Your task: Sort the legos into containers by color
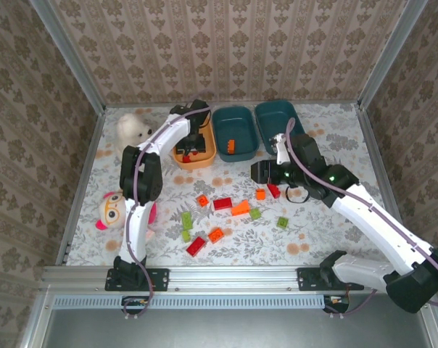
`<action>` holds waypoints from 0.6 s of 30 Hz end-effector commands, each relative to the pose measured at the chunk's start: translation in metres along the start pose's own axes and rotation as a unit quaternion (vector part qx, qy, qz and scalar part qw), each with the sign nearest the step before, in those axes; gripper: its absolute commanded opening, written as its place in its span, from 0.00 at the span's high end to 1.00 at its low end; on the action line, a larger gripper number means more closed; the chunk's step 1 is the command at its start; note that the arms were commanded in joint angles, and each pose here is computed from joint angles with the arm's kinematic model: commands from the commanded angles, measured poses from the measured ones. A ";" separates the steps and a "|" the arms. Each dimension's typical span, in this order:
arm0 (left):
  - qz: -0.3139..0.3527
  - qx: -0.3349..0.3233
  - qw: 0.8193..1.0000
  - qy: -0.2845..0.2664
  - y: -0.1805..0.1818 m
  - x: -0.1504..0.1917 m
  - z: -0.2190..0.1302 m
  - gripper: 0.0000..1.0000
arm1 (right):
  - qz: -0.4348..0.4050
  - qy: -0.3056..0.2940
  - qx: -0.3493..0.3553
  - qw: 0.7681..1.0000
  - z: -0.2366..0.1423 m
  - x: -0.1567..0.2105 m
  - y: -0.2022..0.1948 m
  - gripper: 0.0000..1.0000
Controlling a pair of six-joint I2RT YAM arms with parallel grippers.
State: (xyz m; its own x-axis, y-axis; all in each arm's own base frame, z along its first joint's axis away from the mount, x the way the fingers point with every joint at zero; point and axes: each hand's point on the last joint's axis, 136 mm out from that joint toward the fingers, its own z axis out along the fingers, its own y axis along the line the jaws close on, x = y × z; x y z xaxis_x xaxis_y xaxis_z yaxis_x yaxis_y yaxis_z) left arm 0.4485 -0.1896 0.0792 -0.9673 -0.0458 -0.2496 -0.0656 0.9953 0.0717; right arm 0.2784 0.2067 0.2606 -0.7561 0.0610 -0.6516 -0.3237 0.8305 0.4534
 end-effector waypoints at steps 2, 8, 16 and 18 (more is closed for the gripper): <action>-0.014 0.032 0.997 -0.066 0.003 -0.024 -0.069 0.35 | -0.024 -0.003 -0.016 1.000 0.002 -0.012 0.022 0.37; -0.058 0.068 0.989 -0.120 0.036 -0.016 -0.137 0.33 | -0.079 0.085 -0.003 0.993 0.046 0.035 0.056 0.36; -0.153 0.074 0.972 -0.160 0.126 0.098 -0.179 0.32 | -0.092 0.216 0.031 0.972 0.113 0.126 0.104 0.28; -0.173 0.080 0.967 -0.169 0.145 0.131 -0.184 0.32 | -0.089 0.235 0.036 0.967 0.126 0.144 0.116 0.27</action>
State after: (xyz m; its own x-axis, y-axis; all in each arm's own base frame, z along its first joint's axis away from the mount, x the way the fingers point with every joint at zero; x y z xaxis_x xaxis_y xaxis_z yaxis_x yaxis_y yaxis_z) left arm 0.2998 -0.0856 0.2485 -0.7729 -0.3005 -0.5589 -0.2259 0.9533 -0.2002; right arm 0.2105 0.3713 0.1472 -0.8394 -0.3654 -0.4023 -0.5010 0.8072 0.3122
